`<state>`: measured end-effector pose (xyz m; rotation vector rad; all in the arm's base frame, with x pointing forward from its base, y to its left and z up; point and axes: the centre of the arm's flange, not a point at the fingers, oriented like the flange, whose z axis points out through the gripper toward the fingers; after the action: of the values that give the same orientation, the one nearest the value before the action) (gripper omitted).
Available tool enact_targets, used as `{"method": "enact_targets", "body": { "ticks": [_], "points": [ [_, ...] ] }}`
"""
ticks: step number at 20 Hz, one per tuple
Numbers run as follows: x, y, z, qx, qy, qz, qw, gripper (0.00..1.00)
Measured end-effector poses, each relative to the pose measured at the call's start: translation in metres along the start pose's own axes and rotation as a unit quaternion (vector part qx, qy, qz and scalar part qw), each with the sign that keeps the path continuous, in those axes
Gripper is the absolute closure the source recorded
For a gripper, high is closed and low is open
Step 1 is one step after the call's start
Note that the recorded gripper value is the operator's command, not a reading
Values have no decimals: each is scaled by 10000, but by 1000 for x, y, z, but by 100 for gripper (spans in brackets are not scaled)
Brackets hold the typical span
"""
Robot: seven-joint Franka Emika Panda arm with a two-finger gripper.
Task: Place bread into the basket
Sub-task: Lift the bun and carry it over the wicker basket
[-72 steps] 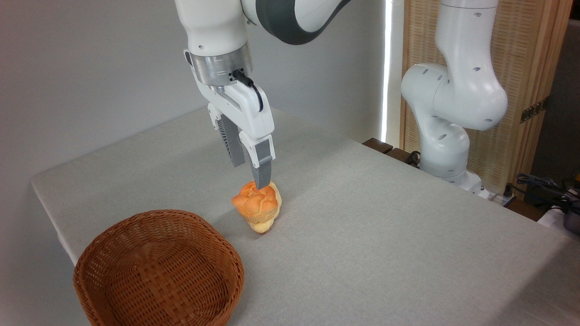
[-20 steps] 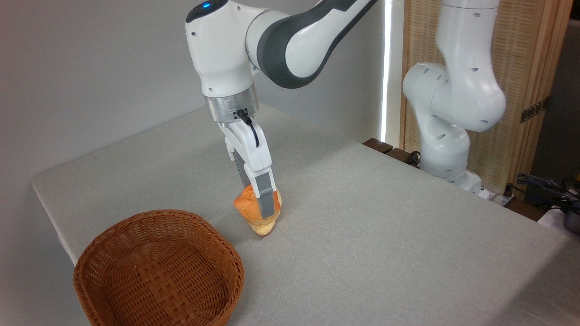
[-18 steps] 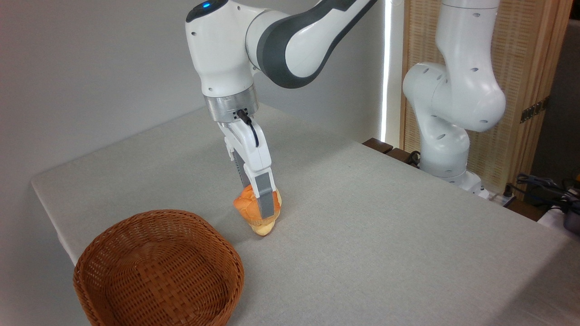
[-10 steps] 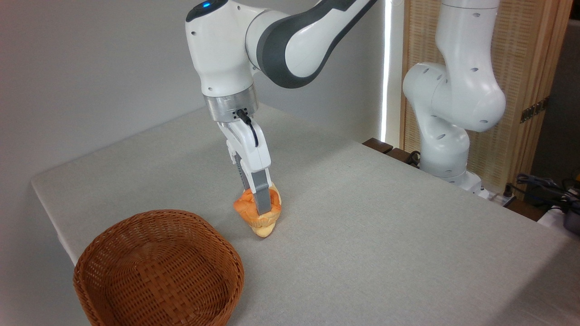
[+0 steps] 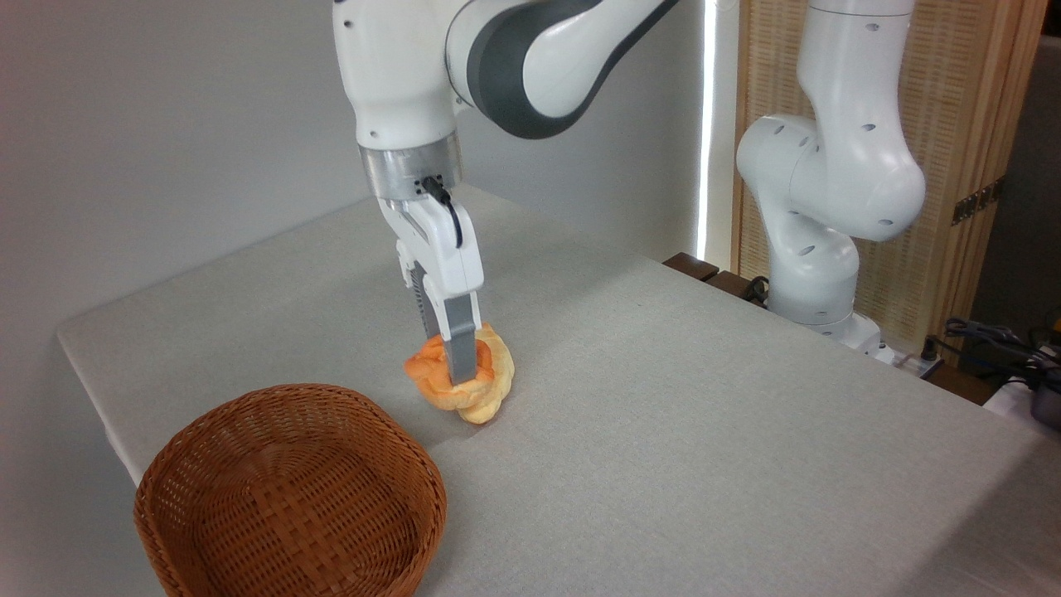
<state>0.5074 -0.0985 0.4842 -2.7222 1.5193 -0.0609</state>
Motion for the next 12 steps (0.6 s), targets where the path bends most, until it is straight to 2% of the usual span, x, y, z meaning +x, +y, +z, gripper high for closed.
{"method": "enact_targets", "body": {
  "ticks": [4,7,12],
  "points": [
    [-1,-16,-22,277,315,-145,9990,37],
    [-7,-33,-32,598,692,-329,9953,37],
    [-6,-53,-28,945,1012,-499,9891,37]
  ]
}}
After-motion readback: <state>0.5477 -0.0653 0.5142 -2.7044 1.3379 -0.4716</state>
